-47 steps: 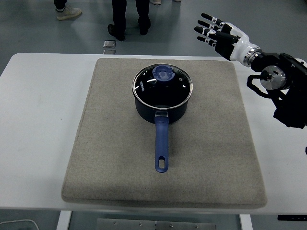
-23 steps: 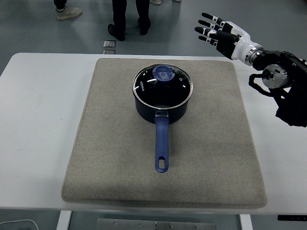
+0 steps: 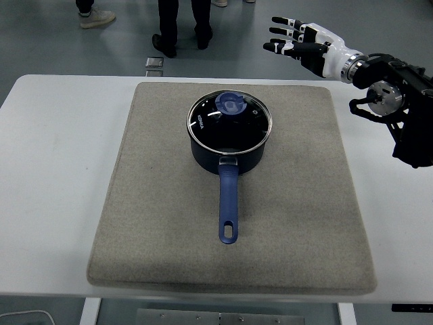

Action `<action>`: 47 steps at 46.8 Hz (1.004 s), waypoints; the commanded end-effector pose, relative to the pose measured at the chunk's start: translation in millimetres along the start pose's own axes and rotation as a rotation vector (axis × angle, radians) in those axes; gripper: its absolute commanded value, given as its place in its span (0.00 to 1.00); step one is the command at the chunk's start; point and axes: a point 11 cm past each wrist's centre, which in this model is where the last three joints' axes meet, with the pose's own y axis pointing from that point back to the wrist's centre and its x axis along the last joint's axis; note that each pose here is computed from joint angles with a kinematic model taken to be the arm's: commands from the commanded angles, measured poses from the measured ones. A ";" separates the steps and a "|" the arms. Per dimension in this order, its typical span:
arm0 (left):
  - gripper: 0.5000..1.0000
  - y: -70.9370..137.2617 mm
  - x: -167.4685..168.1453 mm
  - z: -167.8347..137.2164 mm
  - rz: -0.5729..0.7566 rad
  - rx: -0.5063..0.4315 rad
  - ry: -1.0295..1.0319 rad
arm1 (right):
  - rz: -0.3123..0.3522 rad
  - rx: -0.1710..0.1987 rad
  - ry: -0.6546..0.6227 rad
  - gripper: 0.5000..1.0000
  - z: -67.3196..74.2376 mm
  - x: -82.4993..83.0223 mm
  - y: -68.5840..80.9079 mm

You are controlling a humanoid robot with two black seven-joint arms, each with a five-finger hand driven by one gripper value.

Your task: Lift the pot lid and place it to the right of the pot.

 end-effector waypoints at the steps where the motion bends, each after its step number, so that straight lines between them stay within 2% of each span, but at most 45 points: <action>1: 1.00 0.0 0.3 0.0 0.001 0.000 0.001 | -0.014 -0.010 0.056 0.88 -5.8 -4.2 -2.4; 6: 1.00 0.0 0.3 -0.1 0.001 0.000 0.000 | -0.044 -0.022 0.135 0.88 -13.7 -13.2 -5.8; 13: 1.00 0.0 0.3 0.0 0.001 0.000 0.001 | -0.071 -0.063 0.272 0.87 -19.3 -17.8 -7.0; 20: 1.00 0.0 -0.2 0.1 -0.001 0.000 0.001 | -0.134 -0.088 0.407 0.87 -21.0 -33.9 -9.3; 27: 1.00 0.0 0.3 -0.1 0.001 0.000 0.000 | -0.202 -0.080 0.529 0.87 -31.6 -50.8 -9.1; 38: 1.00 0.0 -0.2 0.1 -0.001 0.000 0.001 | -0.258 -0.051 0.650 0.87 -57.2 -59.0 -0.2; 43: 1.00 0.0 0.3 0.0 0.001 0.000 0.001 | -0.295 -0.087 0.755 0.87 -49.6 -64.2 3.3; 47: 1.00 0.0 -0.3 0.1 -0.001 0.000 0.001 | -0.329 -0.104 0.861 0.87 -49.5 -72.6 4.6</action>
